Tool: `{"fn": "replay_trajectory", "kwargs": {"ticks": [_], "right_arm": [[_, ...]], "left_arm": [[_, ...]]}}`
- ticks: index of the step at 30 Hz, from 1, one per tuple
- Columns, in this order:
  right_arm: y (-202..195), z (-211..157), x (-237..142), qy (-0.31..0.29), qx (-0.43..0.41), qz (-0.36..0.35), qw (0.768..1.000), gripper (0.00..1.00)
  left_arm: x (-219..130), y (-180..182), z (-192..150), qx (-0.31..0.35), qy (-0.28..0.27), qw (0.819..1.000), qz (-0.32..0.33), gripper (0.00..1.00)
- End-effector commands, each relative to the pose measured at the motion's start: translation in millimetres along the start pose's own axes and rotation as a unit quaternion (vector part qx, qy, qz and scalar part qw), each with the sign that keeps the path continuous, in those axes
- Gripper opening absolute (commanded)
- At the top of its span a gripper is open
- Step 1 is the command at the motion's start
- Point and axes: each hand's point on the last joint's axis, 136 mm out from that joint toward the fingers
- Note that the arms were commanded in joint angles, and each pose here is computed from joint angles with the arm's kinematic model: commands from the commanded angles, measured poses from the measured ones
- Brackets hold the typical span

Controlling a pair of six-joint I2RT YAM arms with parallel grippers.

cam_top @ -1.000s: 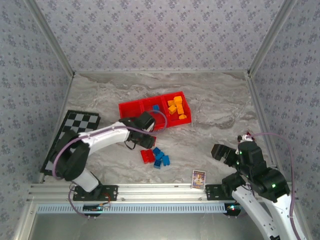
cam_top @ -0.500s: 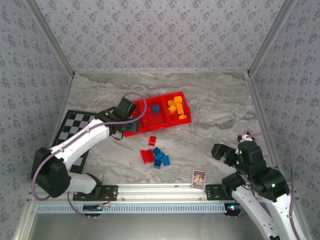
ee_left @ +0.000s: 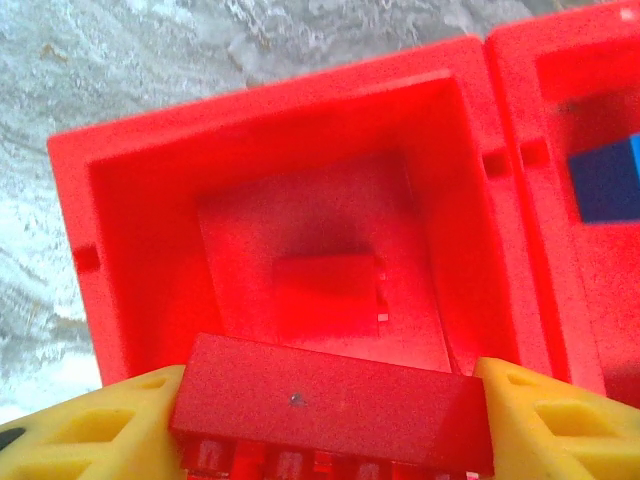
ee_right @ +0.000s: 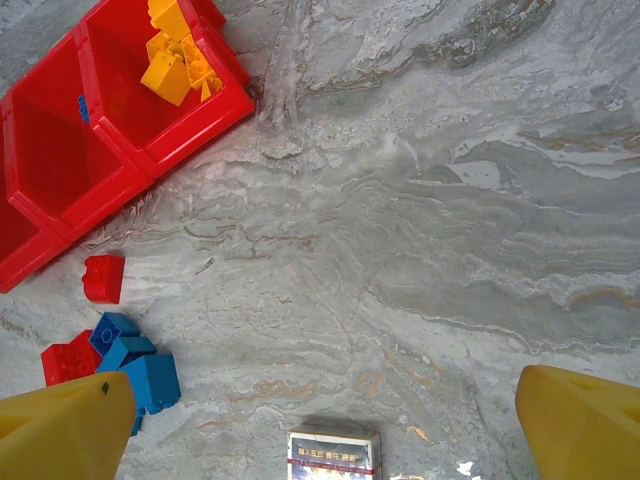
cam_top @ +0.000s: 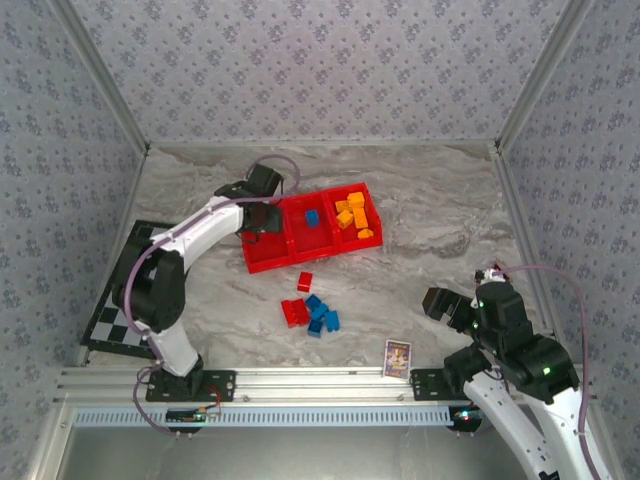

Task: Sort the legos into containers by color
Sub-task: Place the lego in the container, then rotate the lego at the bottom-center of the table.

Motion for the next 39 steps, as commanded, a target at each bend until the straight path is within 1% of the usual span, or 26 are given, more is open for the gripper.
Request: {"fn": "replay_trajectory", "kwargs": {"ticks": [1,6,7,10,12,14,15,19,25,31,35,37,39], "right_arm": [[0.4,1.0,-0.4,0.000,-0.009,-0.002,1.000,1.00],[0.1,1.3,-1.0,-0.001,-0.008,-0.003,1.000,1.00],[0.1,1.3,-1.0,-0.001,-0.008,-0.003,1.000,1.00],[-0.5,1.4,-0.7,-0.001,-0.008,-0.004,1.000,1.00],[-0.4,2.3,-1.0,-0.004,-0.006,-0.004,1.000,1.00],[-1.3,2.3,-0.4,-0.004,-0.005,-0.006,1.000,1.00],[-1.2,2.5,-0.4,-0.004,-0.004,-0.006,1.000,1.00],[-1.4,2.2,0.6,-0.002,-0.004,-0.008,1.000,1.00],[-0.4,2.2,2.5,0.001,-0.002,-0.010,1.000,1.00],[0.7,1.3,4.3,0.006,-0.001,-0.009,1.000,1.00],[1.2,0.9,4.6,0.007,0.000,-0.007,1.000,1.00],[1.0,0.6,5.2,0.008,0.000,-0.008,1.000,1.00],[1.0,0.8,5.5,0.008,0.001,-0.008,1.000,1.00]], "left_arm": [[-1.6,2.4,24.9,-0.019,-0.029,0.999,-0.004,0.50],[-2.5,6.5,38.8,-0.026,-0.056,0.998,-0.007,0.56],[-3.8,6.8,39.9,-0.027,-0.060,0.998,-0.008,0.59],[-12.2,4.8,44.2,-0.025,-0.079,0.996,-0.020,0.71],[-19.0,5.8,44.7,-0.028,-0.090,0.995,-0.023,0.87],[-26.5,4.5,43.4,-0.024,-0.096,0.995,-0.032,0.93],[-30.6,6.0,41.8,-0.025,-0.099,0.994,-0.032,1.00],[-47.1,8.2,33.9,-0.024,-0.112,0.993,-0.038,1.00],[-72.2,-1.4,13.3,0.005,-0.120,0.991,-0.053,1.00],[-87.2,-15.5,-27.4,0.015,-0.109,0.992,-0.062,0.98],[-90.7,-22.9,-60.5,-0.003,-0.094,0.994,-0.064,0.97],[-87.9,-27.0,-78.9,-0.029,-0.084,0.994,-0.068,0.97],[-83.1,-29.8,-94.5,-0.058,-0.078,0.993,-0.069,0.99]]}}
Point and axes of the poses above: each hand's point on the last joint's axis, 136 mm out from that joint toward the fingers, its own x axis out along the fingers, its own y axis along the line the jaws close on, z = x × y, and after that the axes turned 12 degrees about x, right-handed
